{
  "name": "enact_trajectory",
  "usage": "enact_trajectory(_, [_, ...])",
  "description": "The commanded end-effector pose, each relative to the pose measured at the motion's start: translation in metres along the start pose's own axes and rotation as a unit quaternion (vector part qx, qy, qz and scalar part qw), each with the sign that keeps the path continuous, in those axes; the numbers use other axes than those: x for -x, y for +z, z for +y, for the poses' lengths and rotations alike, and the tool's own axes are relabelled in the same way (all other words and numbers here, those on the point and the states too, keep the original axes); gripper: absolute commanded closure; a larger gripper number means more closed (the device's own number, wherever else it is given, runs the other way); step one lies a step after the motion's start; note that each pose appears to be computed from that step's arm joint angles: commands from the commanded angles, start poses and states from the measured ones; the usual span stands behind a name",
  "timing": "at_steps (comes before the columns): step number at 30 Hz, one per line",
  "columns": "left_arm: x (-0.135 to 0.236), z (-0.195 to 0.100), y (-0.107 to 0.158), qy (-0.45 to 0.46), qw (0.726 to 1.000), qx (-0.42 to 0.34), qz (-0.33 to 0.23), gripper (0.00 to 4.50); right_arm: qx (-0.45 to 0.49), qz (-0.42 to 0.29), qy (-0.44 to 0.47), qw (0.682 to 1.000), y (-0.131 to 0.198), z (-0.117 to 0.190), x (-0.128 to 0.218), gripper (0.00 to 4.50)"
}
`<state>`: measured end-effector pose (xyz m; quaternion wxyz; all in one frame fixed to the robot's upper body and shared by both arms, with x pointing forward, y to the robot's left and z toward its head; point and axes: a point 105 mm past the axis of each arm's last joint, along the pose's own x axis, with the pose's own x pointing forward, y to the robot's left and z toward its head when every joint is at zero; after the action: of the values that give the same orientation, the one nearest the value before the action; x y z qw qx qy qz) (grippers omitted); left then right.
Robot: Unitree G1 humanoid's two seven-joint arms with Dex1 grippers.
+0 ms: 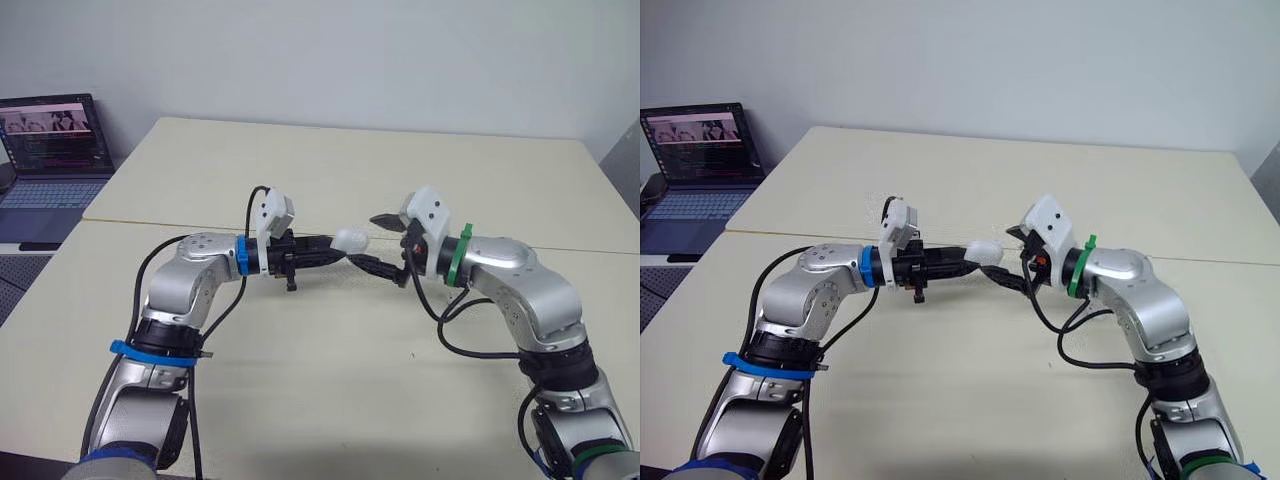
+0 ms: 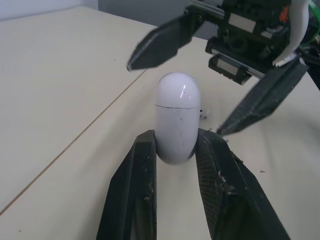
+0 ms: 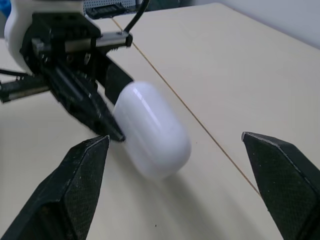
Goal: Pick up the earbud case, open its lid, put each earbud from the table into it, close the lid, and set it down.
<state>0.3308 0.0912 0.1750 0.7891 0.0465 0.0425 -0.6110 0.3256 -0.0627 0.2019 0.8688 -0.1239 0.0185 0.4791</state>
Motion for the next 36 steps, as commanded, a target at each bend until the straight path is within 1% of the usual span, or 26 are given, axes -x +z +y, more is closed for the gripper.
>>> enact_trajectory(1, [0.0, -0.005, 0.014, -0.008, 1.0, -0.022, -0.016, 3.75, -0.011, -0.023, -0.015, 1.0, 0.014, -0.008, 0.005, 0.07])
enact_trajectory(6, [-0.001, -0.007, 0.015, -0.011, 1.0, -0.02, -0.019, 3.75, -0.035, -0.024, -0.025, 0.999, 0.012, -0.013, 0.007, 0.07])
enact_trajectory(14, [-0.002, -0.007, 0.014, -0.01, 1.0, -0.017, -0.018, 3.75, -0.07, -0.041, -0.042, 0.996, 0.02, -0.022, 0.011, 0.07])
enact_trajectory(16, [-0.002, -0.007, 0.014, -0.008, 1.0, -0.017, -0.019, 3.75, -0.068, -0.039, -0.039, 0.996, 0.02, -0.022, 0.012, 0.07])
enact_trajectory(20, [-0.002, -0.005, 0.015, -0.007, 1.0, -0.018, -0.019, 3.75, -0.042, -0.021, 0.009, 0.999, 0.017, -0.005, 0.015, 0.07])
enact_trajectory(23, [-0.002, -0.005, 0.016, -0.008, 1.0, -0.018, -0.02, 3.75, -0.03, -0.01, 0.019, 0.999, 0.012, 0.0, 0.015, 0.07])
enact_trajectory(27, [-0.003, -0.006, 0.017, -0.01, 1.0, -0.019, -0.02, 3.75, -0.027, -0.003, 0.004, 1.0, 0.008, -0.003, 0.011, 0.07])
enact_trajectory(36, [-0.003, -0.008, 0.018, -0.015, 0.999, -0.019, -0.02, 3.75, -0.056, -0.017, -0.026, 0.998, 0.009, -0.016, 0.008, 0.07])
